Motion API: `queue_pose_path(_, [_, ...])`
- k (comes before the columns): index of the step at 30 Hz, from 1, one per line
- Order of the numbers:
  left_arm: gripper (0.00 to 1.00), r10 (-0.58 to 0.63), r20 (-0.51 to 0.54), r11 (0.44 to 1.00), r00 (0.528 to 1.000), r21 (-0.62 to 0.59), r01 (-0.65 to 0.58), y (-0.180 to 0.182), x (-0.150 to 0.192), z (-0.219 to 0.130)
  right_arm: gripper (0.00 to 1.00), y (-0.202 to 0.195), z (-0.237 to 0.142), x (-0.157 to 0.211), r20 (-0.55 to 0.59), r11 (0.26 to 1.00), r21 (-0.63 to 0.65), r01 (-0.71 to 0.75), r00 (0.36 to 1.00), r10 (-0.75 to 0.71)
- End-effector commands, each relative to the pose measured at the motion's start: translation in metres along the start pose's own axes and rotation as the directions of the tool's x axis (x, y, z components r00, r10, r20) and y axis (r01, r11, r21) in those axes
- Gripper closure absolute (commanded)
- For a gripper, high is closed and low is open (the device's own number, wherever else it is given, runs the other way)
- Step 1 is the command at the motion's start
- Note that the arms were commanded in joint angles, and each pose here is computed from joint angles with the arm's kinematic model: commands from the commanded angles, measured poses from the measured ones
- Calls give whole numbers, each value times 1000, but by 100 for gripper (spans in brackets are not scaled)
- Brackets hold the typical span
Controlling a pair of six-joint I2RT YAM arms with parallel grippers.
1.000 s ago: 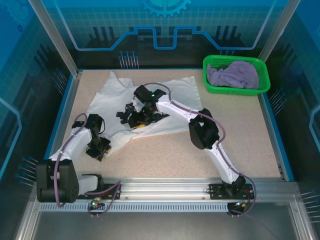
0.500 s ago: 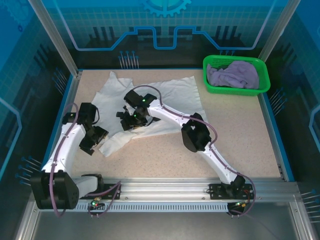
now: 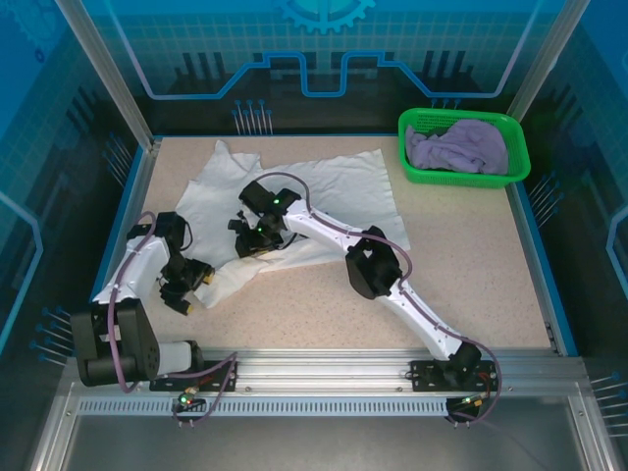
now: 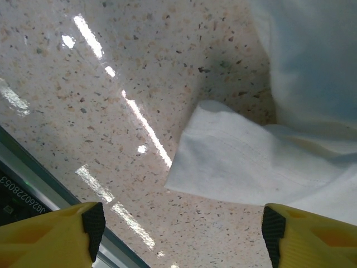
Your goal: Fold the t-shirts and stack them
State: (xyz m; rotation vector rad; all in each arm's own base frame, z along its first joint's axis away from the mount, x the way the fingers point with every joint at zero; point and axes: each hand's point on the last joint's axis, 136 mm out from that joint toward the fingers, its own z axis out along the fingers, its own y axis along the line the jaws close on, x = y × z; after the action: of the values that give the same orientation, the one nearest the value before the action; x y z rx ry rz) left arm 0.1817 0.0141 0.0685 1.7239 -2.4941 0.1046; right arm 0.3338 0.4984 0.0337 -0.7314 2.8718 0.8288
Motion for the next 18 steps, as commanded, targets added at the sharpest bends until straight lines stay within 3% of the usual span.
queue_pose_path(1, [24,-5,-24,1000,1000,-3,5,1,2,0,51,20,7,8,-30,998,-61,31,999,-33])
queue_pose_path(9, [26,0,-30,1000,1000,-21,-1,3,1,9,57,29,4,11,-41,992,-113,47,998,-52])
queue_pose_path(18, [34,30,-28,1000,999,-7,-30,2,1,12,79,38,-3,7,-20,988,-138,66,997,-69])
